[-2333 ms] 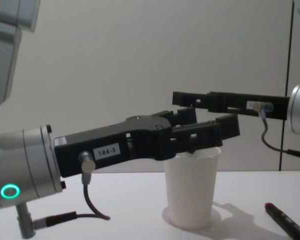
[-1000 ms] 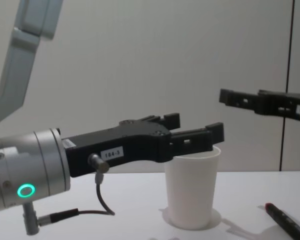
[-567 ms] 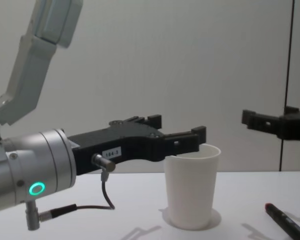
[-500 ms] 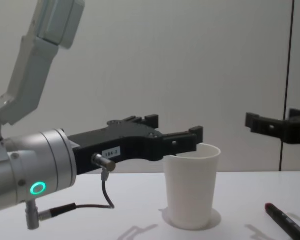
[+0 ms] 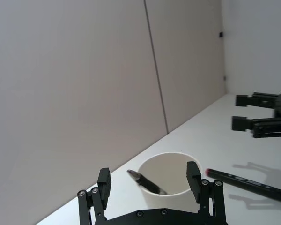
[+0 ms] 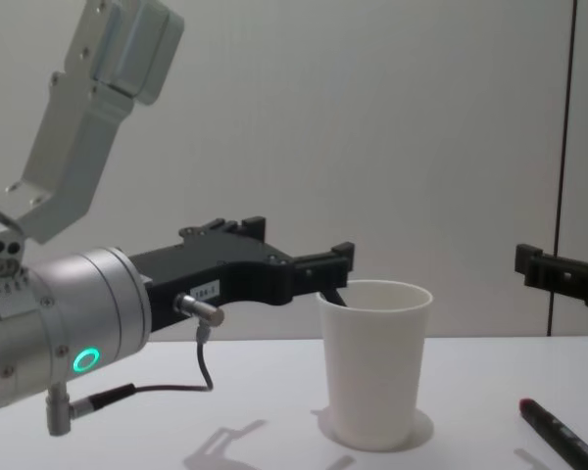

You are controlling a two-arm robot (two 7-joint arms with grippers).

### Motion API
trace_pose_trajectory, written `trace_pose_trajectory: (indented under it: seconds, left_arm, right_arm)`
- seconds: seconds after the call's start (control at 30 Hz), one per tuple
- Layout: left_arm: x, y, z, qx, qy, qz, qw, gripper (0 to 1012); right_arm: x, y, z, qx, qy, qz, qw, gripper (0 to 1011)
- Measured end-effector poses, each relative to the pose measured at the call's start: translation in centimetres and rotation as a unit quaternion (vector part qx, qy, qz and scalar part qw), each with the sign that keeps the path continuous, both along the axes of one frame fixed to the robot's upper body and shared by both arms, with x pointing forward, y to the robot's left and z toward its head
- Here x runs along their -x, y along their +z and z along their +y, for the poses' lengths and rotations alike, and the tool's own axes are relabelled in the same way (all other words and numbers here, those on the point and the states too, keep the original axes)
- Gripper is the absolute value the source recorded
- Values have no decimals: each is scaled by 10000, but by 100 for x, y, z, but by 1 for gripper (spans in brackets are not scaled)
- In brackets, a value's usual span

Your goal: Place the pen into the pen holder.

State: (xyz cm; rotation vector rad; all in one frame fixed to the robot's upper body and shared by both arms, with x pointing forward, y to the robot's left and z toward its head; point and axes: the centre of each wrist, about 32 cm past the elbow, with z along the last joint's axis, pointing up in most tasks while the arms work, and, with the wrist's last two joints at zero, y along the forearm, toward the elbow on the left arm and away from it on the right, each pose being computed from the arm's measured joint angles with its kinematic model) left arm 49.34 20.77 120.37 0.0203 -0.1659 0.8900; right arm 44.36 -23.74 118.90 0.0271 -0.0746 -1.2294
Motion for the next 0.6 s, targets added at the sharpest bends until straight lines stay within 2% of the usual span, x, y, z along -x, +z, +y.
trace_pose_trajectory:
  seconds: [0.23, 0.47, 0.6]
  left_arm:
    - [6, 3, -36, -117, 444, -134, 9989, 1001]
    - [12, 7, -76, -232, 917, -293, 9951, 1001]
    - [14, 7, -89, -272, 1081, -354, 9931, 1001]
  right_arm:
    - [3, -1, 1, 4, -4, -2, 10000, 1001]
    - [3, -1, 1, 3, -2, -2, 10000, 1001]
    - [-3, 0, 4, -2, 6, -5, 10000, 1002]
